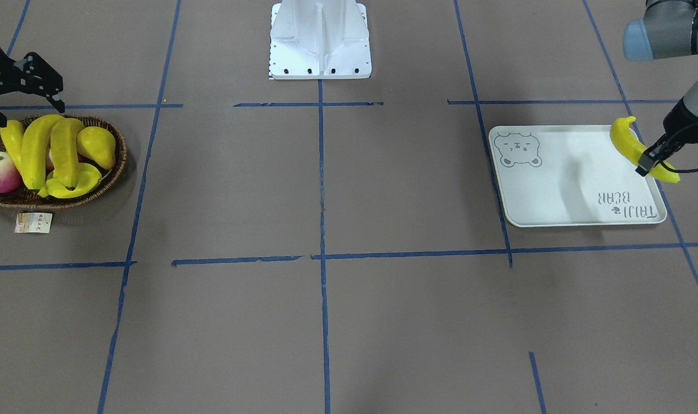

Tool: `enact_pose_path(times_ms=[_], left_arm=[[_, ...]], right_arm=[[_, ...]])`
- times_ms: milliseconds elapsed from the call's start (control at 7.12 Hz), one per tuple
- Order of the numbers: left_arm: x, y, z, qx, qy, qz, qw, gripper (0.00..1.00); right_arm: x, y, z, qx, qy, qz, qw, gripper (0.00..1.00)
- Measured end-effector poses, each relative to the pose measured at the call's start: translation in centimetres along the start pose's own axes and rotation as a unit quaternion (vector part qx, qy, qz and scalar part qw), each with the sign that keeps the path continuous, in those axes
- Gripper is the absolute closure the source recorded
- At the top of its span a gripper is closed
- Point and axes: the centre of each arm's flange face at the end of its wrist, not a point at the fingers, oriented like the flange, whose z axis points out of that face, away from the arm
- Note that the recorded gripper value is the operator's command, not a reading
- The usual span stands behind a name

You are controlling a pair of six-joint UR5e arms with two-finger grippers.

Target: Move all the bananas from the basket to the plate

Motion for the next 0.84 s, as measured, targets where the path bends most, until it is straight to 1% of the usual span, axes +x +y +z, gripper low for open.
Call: enact_pose_path(times_ms=[281,421,562,702,842], left_arm=[[-1.4,-1.1,2.9,0.004,0.011,-0.017,0.9998,0.79],[-1.9,-1.6,4.1,0.005,0.014,-0.022,0.9996,0.69],[-2.4,-1.9,5.0,0.007,0.02,-0.021,0.9995,0.27],[-2.6,-2.2,5.5,0.008,0.023,-0.02,0.9995,0.01],[-2.7,-2.3,5.8,0.009,0.025,-0.019,0.9995,0.0]], right_arm=[[0.0,0.0,0.0,-0.001,0.0,0.0,1.0,0.0],[0.0,0.0,0.0,-0.001,-0.001,0.0,1.0,0.0],[0.0,0.0,0.0,-0.001,-0.001,0.0,1.0,0.0],[0.0,0.0,0.0,0.0,-0.001,0.001,1.0,0.0],[0.0,0.0,0.0,0.0,-0.001,0.001,1.0,0.0]])
